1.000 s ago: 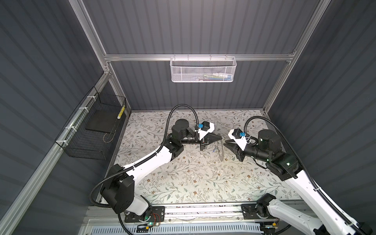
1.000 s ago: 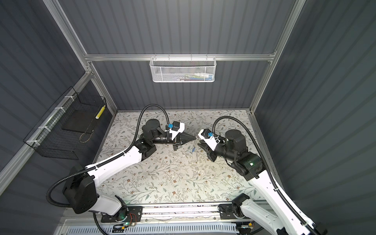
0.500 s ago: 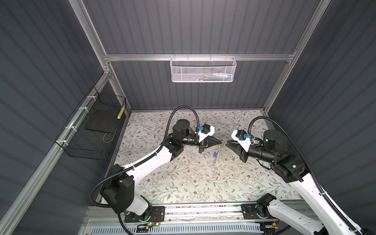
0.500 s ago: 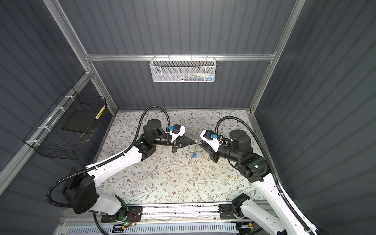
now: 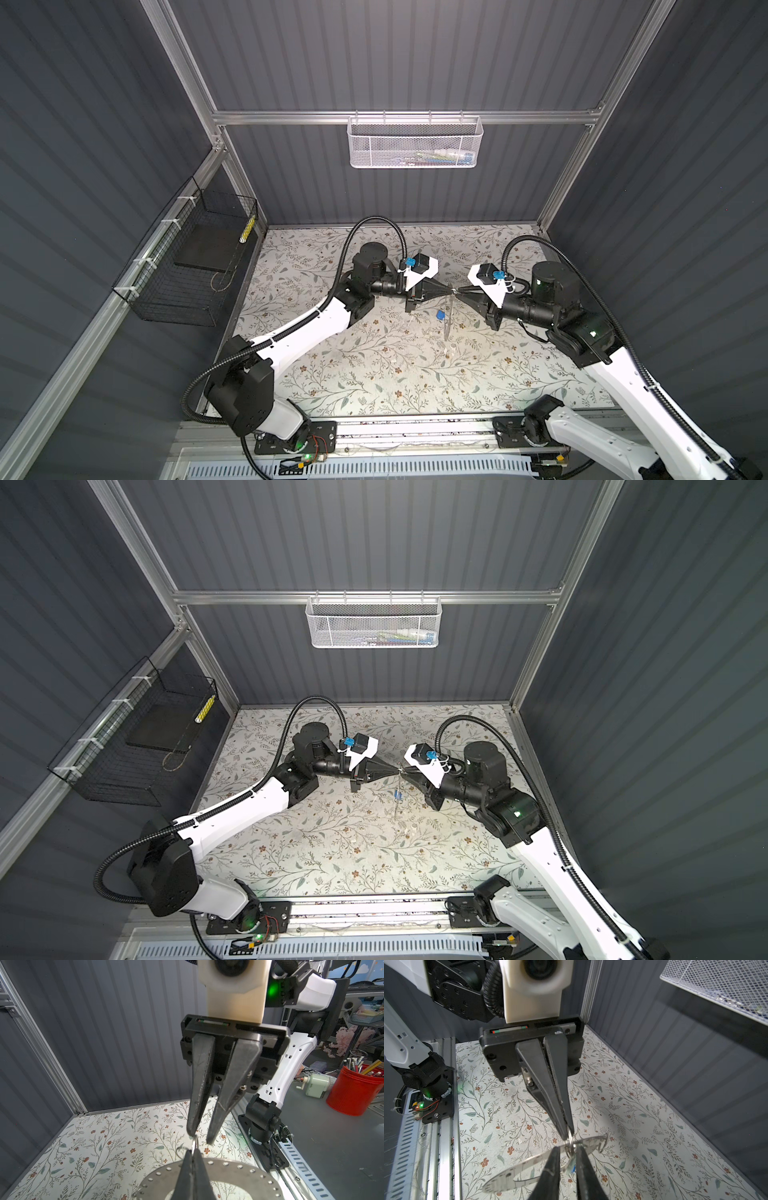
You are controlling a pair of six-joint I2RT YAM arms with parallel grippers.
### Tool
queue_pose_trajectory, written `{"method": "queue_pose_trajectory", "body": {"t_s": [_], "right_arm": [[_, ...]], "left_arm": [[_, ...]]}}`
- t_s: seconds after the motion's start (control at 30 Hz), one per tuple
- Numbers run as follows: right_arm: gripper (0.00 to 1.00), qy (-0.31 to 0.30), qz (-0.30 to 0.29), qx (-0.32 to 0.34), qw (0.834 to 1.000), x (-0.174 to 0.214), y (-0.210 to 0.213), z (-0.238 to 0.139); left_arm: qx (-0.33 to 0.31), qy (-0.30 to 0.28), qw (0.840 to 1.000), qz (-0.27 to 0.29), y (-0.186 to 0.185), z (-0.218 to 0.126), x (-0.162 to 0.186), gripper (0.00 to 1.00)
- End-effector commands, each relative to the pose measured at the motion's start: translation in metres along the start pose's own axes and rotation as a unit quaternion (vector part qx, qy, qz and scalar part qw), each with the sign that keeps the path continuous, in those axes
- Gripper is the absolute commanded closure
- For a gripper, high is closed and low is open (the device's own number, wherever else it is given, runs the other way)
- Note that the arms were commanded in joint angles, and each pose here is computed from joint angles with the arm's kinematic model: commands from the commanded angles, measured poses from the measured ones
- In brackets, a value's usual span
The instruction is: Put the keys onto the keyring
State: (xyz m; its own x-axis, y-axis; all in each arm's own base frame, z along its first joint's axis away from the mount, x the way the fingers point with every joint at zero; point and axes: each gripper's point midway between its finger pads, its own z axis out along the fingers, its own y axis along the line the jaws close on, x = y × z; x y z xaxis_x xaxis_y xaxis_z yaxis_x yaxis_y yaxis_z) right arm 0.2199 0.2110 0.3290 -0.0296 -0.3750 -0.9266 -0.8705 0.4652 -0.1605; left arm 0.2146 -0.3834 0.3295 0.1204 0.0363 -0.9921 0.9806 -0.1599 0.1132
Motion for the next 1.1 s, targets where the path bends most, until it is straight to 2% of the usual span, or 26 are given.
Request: {"method": "queue_pose_trajectory", "body": {"t_s": [0.0, 0.23, 0.5, 0.77, 0.97, 1.0, 1.07], "right_arm": [[0.83, -0.011, 0.001, -0.005, 1.0, -0.0052, -0.0002, 0.0005], [0.88, -0.006, 0.005, -0.009, 1.0, -0.0016, -0.0004, 0.0039], [0.86, -0.001, 0.008, -0.008, 1.0, 0.0031, -0.0004, 0.0051], [1.0, -0.009, 0.004, -0.012, 1.0, 0.0001, 0.0007, 0.0042], [1.0, -0.008, 0.001, -0.012, 1.0, 0.0005, 0.0014, 0.003], [1.0, -0.008, 0.0, -0.012, 1.0, 0.0005, 0.0013, 0.0025], [1.0, -0.002, 0.001, -0.009, 1.0, 0.002, 0.0009, 0.0016]], "left_arm": [[0.011, -0.022, 0.999, 0.04, -0.0052, -0.0052, -0.0296, 1.0], [0.014, -0.023, 0.999, 0.044, -0.0067, -0.0059, -0.0319, 1.0], [0.013, -0.026, 0.998, 0.052, -0.0075, -0.0071, -0.037, 1.0], [0.018, -0.025, 0.998, 0.049, -0.0079, -0.0061, -0.036, 1.0], [0.018, -0.018, 0.999, 0.045, -0.0062, -0.0054, -0.0325, 1.0], [0.017, -0.014, 0.999, 0.046, -0.0055, -0.0051, -0.0321, 0.97], [0.008, 0.003, 0.999, 0.053, -0.0029, -0.0057, -0.0293, 0.76]]}}
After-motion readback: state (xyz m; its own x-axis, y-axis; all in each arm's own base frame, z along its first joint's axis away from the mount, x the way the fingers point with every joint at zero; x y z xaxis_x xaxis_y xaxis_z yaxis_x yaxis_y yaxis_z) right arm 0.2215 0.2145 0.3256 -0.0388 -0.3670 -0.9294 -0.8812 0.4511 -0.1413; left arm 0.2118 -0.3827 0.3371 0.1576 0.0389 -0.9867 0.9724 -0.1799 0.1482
